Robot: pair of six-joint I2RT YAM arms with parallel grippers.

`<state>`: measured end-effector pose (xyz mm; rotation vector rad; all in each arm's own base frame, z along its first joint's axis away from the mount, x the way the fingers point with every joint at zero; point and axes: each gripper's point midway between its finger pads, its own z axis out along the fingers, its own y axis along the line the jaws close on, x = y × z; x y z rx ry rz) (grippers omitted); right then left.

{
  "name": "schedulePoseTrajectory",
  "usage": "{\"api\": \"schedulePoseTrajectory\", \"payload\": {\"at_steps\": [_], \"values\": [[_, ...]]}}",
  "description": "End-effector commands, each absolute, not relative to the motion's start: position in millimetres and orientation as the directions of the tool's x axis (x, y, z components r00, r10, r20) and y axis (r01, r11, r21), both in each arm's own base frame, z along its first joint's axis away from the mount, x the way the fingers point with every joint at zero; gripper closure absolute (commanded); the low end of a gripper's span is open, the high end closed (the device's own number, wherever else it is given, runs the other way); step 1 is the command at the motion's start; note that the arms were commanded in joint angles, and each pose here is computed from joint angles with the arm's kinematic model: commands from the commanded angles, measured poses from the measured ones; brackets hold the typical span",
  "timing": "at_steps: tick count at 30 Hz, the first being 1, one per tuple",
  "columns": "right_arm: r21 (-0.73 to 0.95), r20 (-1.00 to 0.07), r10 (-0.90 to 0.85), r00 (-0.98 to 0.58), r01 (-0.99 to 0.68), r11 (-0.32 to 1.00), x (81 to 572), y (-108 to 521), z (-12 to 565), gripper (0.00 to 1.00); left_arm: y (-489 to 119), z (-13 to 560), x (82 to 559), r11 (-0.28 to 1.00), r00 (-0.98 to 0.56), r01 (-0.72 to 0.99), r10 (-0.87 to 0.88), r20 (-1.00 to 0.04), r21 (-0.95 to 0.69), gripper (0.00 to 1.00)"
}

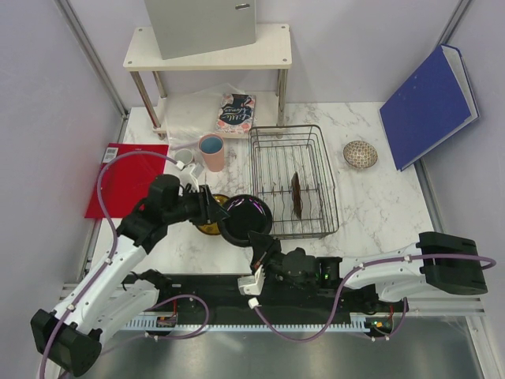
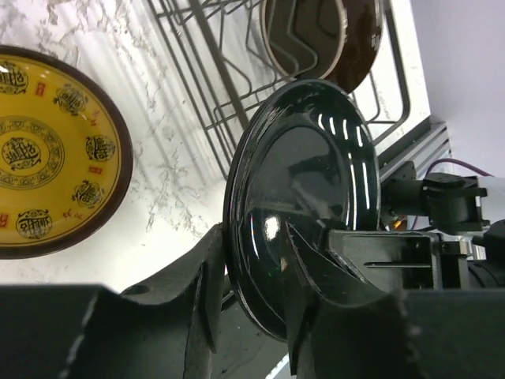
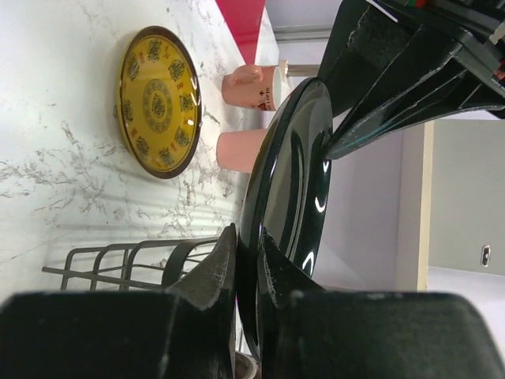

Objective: Unload the mixed dishes from the dish rack
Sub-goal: Place the plate at the center of the board.

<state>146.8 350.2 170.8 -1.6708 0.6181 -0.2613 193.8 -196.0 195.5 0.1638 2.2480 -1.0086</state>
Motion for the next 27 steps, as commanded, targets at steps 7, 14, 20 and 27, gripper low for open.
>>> {"api": "schedulePoseTrajectory", "payload": {"at_steps": [7, 14, 20, 27], "values": [[-0.976, -0.210, -0.434, 0.876, -0.215, 0.039, 138.7, 378.2, 223.6, 1.00, -226.8, 183.6, 153.4, 0.533, -0.851, 0.449, 0.010, -0.525, -0.717, 0.50], [-0.975, -0.215, -0.429, 0.877, -0.216, 0.046, 138.2, 378.3, 226.3, 1.00, -226.8, 187.4, 156.8, 0.534, -0.836, 0.463, -0.002, -0.549, -0.707, 0.51], [-0.973, -0.223, -0.435, 0.872, -0.225, 0.048, 138.7, 375.9, 222.9, 1.00, -228.6, 190.2, 154.9, 0.512, -0.829, 0.477, -0.009, -0.559, -0.715, 0.91], [-0.969, -0.237, -0.436, 0.868, -0.240, 0.049, 137.6, 370.6, 219.4, 1.00, -227.6, 196.5, 159.6, 0.517, -0.814, 0.475, -0.050, -0.579, -0.712, 0.96]]}}
